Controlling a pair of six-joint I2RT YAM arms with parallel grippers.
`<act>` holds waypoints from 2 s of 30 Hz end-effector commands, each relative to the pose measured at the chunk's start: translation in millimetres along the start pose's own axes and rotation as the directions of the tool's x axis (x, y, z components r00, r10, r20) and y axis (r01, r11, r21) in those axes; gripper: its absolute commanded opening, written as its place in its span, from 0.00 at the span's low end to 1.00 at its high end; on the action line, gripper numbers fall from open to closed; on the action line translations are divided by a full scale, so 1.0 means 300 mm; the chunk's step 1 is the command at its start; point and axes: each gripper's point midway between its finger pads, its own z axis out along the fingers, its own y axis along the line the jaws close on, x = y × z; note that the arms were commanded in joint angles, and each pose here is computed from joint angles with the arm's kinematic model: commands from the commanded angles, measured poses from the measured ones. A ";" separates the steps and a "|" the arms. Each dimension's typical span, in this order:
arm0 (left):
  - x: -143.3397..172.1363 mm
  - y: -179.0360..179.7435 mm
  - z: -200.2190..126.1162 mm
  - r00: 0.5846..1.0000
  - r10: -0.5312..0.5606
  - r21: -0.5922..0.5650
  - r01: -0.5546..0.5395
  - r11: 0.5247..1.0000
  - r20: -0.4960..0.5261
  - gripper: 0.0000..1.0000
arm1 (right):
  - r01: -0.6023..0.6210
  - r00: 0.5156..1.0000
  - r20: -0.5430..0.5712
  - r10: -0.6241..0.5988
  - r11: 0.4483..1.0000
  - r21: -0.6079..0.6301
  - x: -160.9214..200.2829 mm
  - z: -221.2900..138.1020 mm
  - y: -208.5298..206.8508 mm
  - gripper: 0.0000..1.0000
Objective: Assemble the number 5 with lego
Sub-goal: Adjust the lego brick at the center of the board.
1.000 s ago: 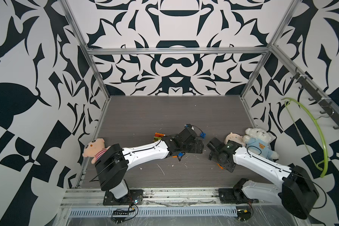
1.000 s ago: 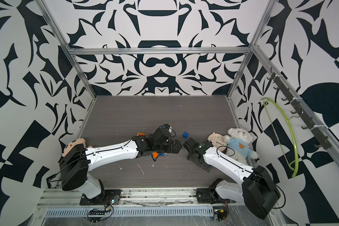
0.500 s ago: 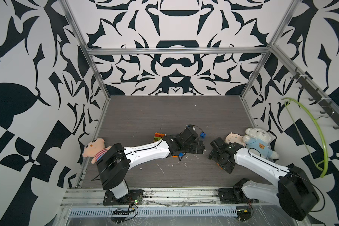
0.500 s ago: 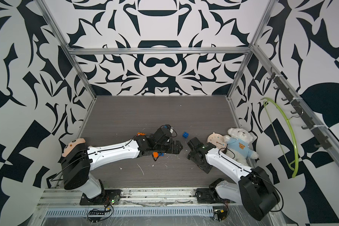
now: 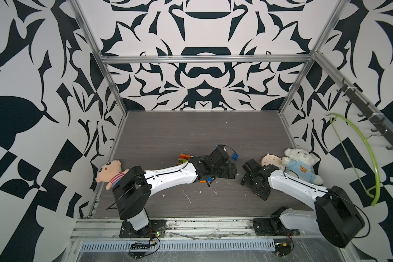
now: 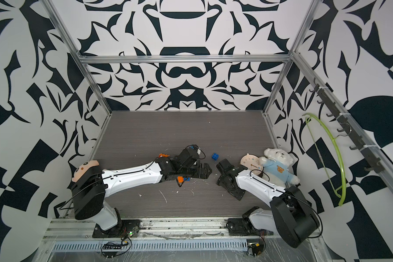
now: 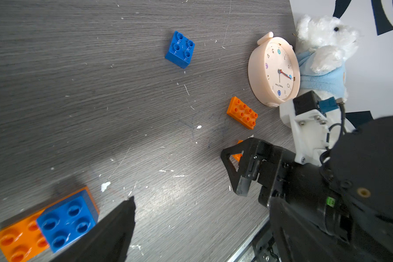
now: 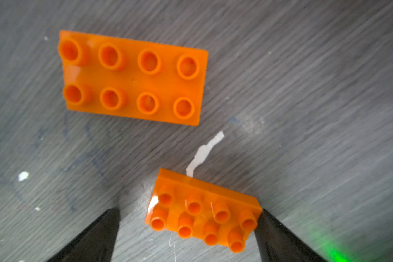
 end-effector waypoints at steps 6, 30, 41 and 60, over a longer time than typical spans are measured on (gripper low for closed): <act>0.016 0.010 0.014 1.000 0.015 -0.021 -0.015 1.000 -0.026 0.99 | 0.118 0.993 0.029 -0.117 0.991 -0.064 -0.033 0.007 0.081 0.84; 0.010 0.027 0.019 1.000 0.006 -0.049 -0.006 0.999 -0.013 0.99 | 0.290 0.956 -0.052 -0.289 0.957 0.000 -0.002 0.029 0.070 0.71; -0.018 0.068 -0.030 0.998 -0.013 -0.093 0.019 0.995 0.066 0.99 | 0.372 0.925 -0.068 -0.373 0.928 -0.019 0.017 0.013 0.104 0.76; -0.032 0.111 -0.073 0.991 -0.036 -0.131 0.052 0.990 0.127 0.99 | 0.464 0.885 -0.049 -0.463 0.886 0.000 0.047 -0.031 0.135 0.65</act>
